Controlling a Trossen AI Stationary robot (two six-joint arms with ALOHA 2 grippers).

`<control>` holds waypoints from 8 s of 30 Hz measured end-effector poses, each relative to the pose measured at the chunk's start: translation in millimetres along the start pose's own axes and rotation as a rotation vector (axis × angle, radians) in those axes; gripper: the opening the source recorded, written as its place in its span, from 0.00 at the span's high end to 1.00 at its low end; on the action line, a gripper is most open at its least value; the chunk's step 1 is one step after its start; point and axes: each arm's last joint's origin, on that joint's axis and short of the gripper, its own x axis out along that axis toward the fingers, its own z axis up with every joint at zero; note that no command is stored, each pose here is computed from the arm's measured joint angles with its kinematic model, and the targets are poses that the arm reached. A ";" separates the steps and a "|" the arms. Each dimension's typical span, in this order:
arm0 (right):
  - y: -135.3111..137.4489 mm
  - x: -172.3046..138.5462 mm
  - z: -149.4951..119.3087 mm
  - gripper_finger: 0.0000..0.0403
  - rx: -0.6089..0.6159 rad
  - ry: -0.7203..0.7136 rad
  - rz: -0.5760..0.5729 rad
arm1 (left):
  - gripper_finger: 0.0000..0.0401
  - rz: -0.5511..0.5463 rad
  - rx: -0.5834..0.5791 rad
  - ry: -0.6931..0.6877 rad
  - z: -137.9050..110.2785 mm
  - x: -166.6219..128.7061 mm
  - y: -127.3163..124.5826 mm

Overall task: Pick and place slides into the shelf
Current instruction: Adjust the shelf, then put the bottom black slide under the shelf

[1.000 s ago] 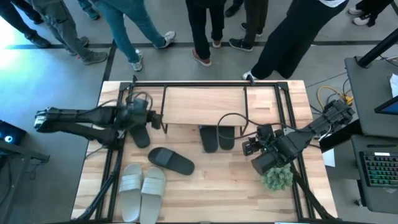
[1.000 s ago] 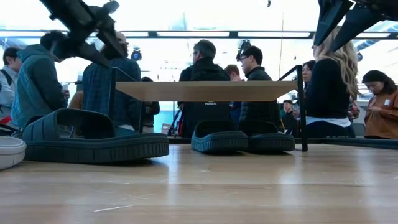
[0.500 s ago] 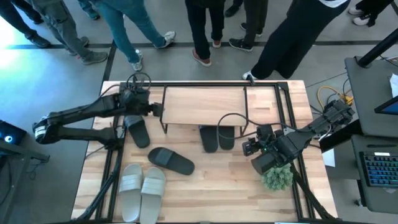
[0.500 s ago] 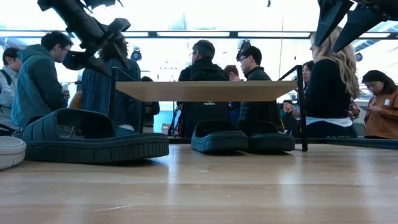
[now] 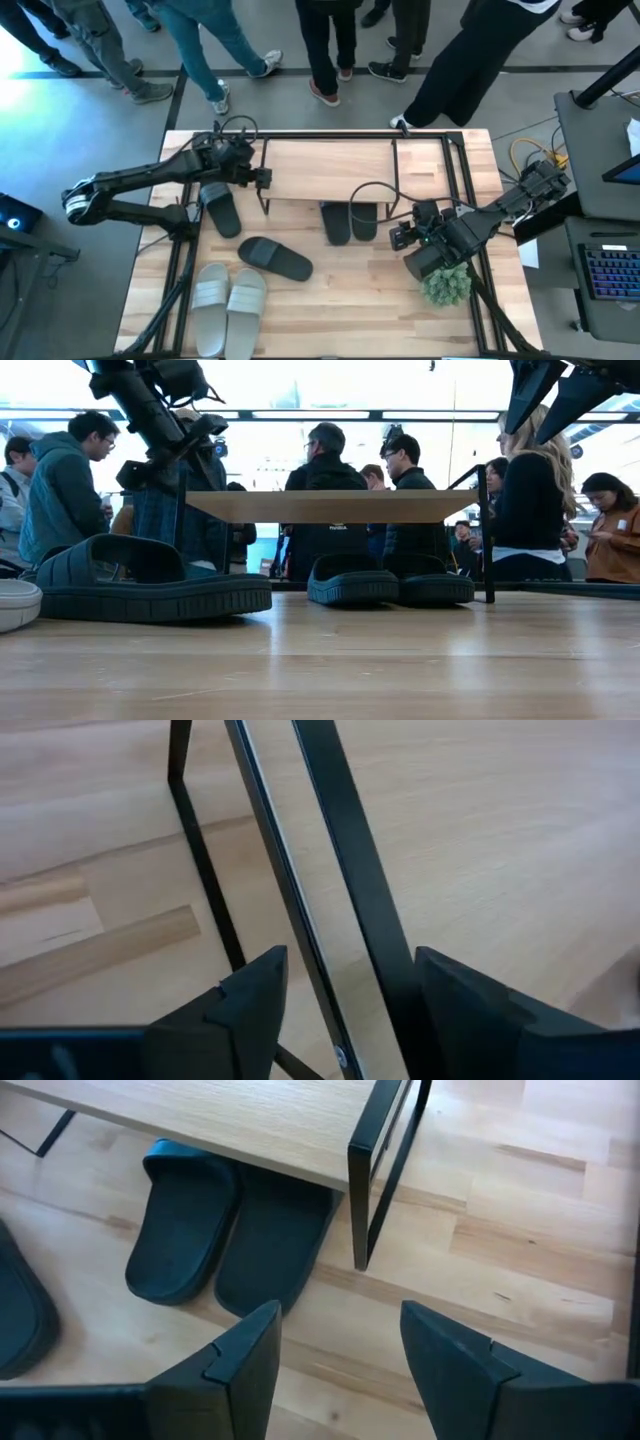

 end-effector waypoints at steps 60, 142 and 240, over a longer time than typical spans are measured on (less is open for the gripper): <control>13.1 3.1 1.2 0.57 -0.044 -0.010 0.103 | 0.78 0.012 -0.021 0.054 -48.4 -26.4 -14.8; 6.7 11.3 1.9 0.56 -0.064 0.013 0.029 | 0.97 -0.029 0.250 0.182 -74.4 -80.2 34.1; 40.6 7.2 3.8 0.98 -0.273 0.122 0.341 | 0.97 -0.186 0.477 0.220 -103.6 -80.7 11.2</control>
